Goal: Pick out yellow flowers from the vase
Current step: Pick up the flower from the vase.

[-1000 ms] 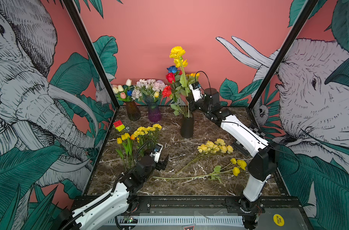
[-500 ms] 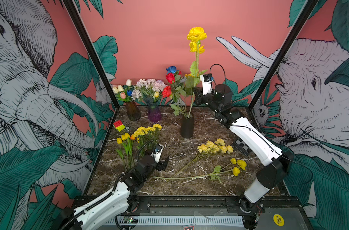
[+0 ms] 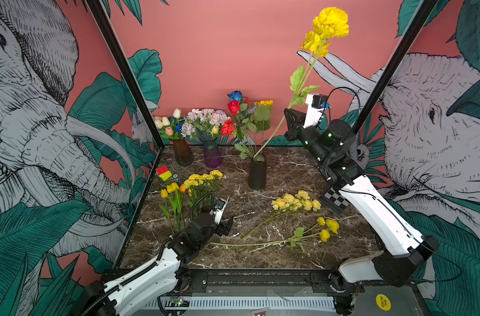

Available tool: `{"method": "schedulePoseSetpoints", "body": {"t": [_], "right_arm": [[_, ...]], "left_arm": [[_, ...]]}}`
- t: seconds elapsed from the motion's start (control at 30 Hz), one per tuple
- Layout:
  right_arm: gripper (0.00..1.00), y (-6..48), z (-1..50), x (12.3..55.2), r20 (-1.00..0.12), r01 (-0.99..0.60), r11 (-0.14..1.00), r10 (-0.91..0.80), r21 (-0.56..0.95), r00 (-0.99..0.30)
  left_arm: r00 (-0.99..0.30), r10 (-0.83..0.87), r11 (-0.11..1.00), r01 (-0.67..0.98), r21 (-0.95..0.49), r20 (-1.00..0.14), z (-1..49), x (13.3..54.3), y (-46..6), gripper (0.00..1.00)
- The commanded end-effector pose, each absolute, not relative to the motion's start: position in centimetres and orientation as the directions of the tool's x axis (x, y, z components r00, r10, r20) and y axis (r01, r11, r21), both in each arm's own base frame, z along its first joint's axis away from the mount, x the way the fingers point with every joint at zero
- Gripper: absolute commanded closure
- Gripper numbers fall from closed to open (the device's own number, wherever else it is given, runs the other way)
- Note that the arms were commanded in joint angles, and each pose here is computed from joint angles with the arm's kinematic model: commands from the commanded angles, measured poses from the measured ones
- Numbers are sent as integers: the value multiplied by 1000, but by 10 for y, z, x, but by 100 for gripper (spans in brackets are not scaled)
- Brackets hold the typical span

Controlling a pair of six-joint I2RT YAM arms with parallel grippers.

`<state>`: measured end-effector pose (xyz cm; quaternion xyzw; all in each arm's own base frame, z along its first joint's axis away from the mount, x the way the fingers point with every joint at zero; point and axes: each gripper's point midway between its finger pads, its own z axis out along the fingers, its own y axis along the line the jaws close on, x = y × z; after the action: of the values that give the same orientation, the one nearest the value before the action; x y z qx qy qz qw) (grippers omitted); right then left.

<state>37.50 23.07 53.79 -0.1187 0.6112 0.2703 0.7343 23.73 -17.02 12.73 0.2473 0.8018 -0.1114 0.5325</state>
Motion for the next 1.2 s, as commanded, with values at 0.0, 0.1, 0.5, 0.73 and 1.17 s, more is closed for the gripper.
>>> {"method": "schedulePoseSetpoints", "body": {"t": [0.0, 0.1, 0.5, 0.73, 1.17], "right_arm": [[100, 214, 560, 358, -935, -533, 826, 314, 183, 167], [100, 203, 560, 347, -929, -521, 830, 328, 197, 172], [100, 151, 522, 286, -908, -470, 830, 400, 301, 126], [100, 138, 474, 269, -889, -449, 799, 458, 400, 24], [100, 154, 377, 274, -780, -424, 666, 593, 614, -200]], "left_arm": [[-279, 247, 868, 489, 84, -928, 145, 242, -167, 4], [-269, 240, 873, 481, 86, -933, 147, 241, -164, 4], [-259, 238, 880, 465, 96, -936, 147, 242, -160, 4], [-252, 230, 877, 472, 88, -940, 151, 242, -162, 5], [-255, 114, 792, 607, -68, -960, 230, 238, -205, 6]]}}
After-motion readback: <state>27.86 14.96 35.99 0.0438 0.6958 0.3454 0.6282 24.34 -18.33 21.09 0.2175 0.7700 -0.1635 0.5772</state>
